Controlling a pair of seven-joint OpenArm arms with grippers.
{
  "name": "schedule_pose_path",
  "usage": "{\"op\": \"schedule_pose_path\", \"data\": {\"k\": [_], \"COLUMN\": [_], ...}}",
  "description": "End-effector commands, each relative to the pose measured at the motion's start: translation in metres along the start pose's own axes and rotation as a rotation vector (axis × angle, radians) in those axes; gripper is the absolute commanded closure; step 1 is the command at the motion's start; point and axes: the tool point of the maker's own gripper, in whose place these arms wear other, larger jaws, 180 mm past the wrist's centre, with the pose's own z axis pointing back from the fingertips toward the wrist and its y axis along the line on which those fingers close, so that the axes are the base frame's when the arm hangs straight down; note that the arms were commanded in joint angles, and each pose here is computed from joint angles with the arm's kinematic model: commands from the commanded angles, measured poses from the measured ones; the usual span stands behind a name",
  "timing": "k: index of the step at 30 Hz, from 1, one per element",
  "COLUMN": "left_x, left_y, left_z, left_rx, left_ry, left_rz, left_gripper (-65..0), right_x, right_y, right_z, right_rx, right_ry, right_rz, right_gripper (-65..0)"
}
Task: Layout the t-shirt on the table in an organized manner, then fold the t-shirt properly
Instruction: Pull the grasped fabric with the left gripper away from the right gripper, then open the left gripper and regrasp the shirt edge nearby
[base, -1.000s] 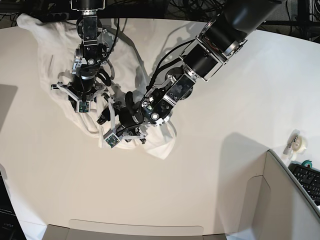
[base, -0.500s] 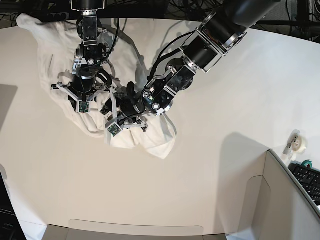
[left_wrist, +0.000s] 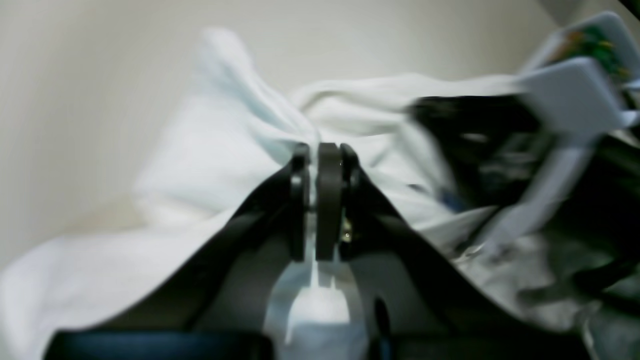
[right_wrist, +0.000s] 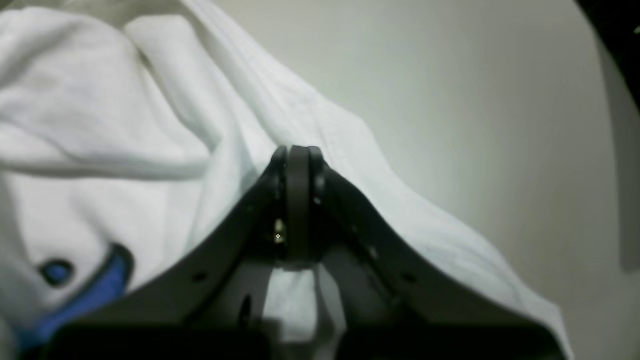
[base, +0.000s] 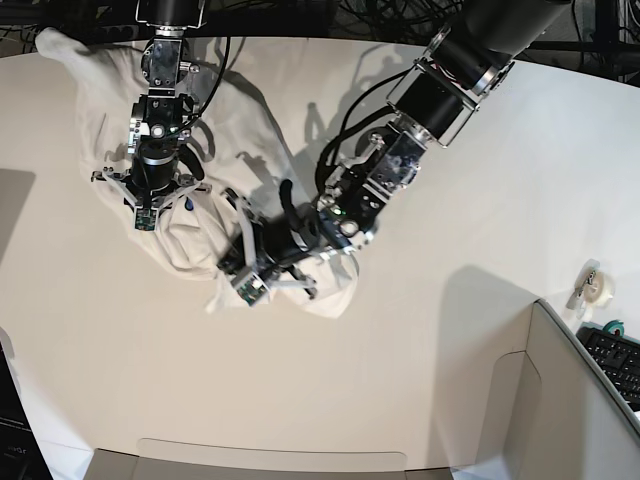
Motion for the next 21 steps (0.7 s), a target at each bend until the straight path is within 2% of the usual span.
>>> {"op": "schedule_pose_path", "data": {"k": [1, 7, 10, 14, 18, 21], "left_x": [0.042, 0.052, 0.039, 0.023, 0.014, 0.011], "left_y": [0.020, 0.086, 0.109, 0.121, 0.117, 0.120], "left_z": [0.013, 0.068, 0.094, 0.118, 0.124, 0.128], "left_rx": [0.047, 0.216, 0.287, 0.338, 0.340, 0.349], "left_ry": [-0.119, -0.167, -0.159, -0.146, -0.136, -0.124], "left_rz": [0.004, 0.050, 0.061, 0.058, 0.056, 0.044], "left_gripper": [0.0, 0.0, 0.0, 0.0, -0.4, -5.6], "right_x": [-0.086, -0.080, -0.076, -0.078, -0.074, -0.072], "right_y": [-0.012, -0.052, -0.064, -0.070, -0.073, -0.074], "right_z": [0.014, 0.006, 0.004, 0.004, 0.002, 0.002], "right_rx": [-0.019, -0.091, -0.108, -0.122, -0.132, -0.134], "right_ry": [0.354, 0.338, 0.329, 0.333, 0.327, 0.322], "right_rz": [0.007, 0.017, 0.036, 0.029, 0.017, 0.017], "right_gripper": [0.0, 0.0, 0.0, 0.0, 0.0, 0.0]}}
